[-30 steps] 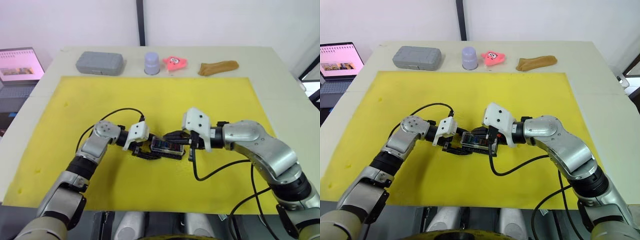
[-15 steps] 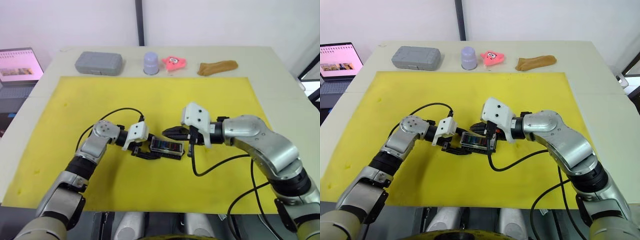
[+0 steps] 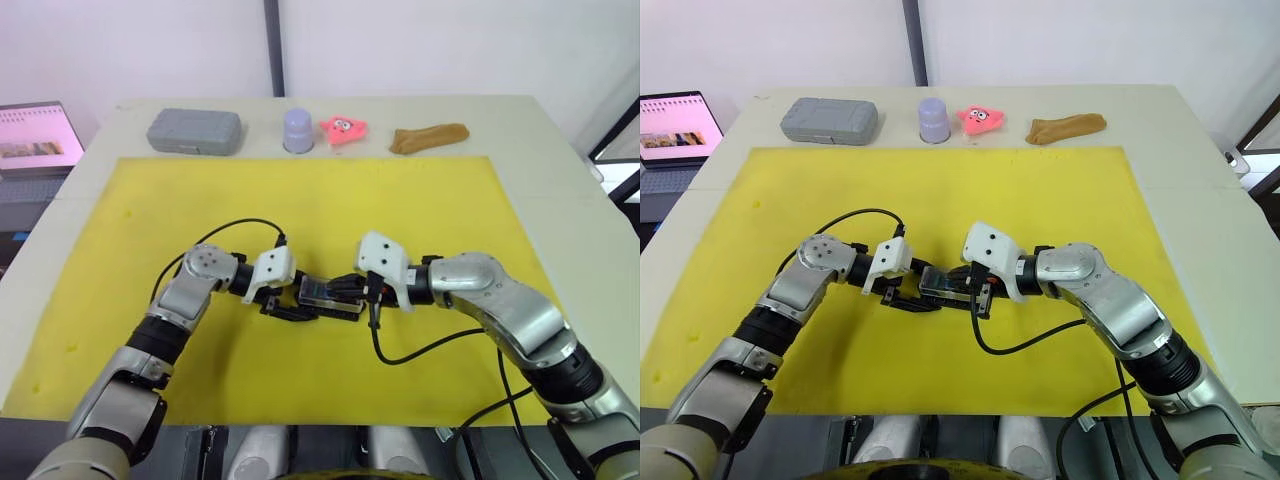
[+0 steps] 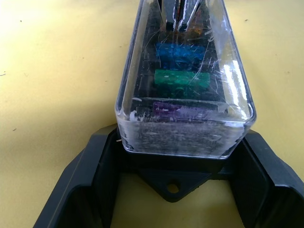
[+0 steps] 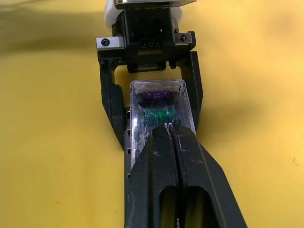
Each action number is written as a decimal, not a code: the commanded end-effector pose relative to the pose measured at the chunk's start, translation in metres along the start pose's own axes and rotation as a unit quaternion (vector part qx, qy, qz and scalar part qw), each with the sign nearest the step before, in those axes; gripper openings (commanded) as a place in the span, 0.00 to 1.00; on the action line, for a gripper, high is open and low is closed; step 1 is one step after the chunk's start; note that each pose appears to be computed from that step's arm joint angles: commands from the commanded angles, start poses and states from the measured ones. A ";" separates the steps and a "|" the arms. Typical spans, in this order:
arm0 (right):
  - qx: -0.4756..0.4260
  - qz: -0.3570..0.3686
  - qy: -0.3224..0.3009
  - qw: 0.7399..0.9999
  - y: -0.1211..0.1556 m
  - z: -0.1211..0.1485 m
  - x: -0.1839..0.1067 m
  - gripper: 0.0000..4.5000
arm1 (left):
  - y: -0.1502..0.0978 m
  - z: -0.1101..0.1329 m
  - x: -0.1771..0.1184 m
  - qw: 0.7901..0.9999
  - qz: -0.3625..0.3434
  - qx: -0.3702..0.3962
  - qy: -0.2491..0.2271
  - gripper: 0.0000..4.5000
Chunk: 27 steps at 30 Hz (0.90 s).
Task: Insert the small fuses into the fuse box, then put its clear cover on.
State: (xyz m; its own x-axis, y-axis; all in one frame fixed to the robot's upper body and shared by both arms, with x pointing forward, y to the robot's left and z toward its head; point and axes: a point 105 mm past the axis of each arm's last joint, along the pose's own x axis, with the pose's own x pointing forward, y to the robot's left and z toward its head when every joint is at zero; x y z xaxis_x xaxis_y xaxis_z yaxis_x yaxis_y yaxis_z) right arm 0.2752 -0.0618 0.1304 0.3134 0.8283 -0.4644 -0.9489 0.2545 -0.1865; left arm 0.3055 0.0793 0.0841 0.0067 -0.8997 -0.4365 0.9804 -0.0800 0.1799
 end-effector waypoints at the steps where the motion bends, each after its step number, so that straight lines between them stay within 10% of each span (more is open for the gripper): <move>1: 0.044 -0.001 0.058 0.997 0.000 -0.032 0.005 0.00 | 0.001 -0.003 -0.006 1.000 0.012 -0.002 0.013 0.57; 7: 0.006 -0.032 -0.030 0.999 -0.016 0.022 -0.019 0.00 | 0.005 -0.004 -0.006 0.999 0.032 -0.008 0.019 0.57; 12: -0.026 -0.047 -0.037 0.998 -0.020 0.037 -0.045 0.00 | 0.003 -0.005 -0.008 0.999 0.046 -0.012 0.027 0.99; 15: -0.044 -0.058 -0.016 0.997 -0.023 0.034 -0.062 0.19 | 0.002 -0.004 -0.021 0.997 0.064 -0.027 0.022 1.00; 22: -0.075 -0.049 0.049 0.995 -0.017 0.017 -0.102 0.99 | -0.007 0.000 -0.079 0.992 0.109 -0.055 0.039 1.00; 27: -0.081 -0.037 0.096 0.991 -0.014 0.004 -0.131 1.00 | -0.005 0.032 -0.122 0.986 0.152 -0.051 0.032 1.00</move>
State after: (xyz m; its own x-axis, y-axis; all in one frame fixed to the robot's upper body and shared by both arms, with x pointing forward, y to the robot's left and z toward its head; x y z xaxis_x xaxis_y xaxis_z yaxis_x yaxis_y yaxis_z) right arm 0.2505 -0.1678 0.1834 0.3860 0.6956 -0.6059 -0.9202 0.2446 -0.3055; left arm 0.2957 0.1755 0.1402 0.2959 -0.8297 -0.4732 0.9545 0.2377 0.1801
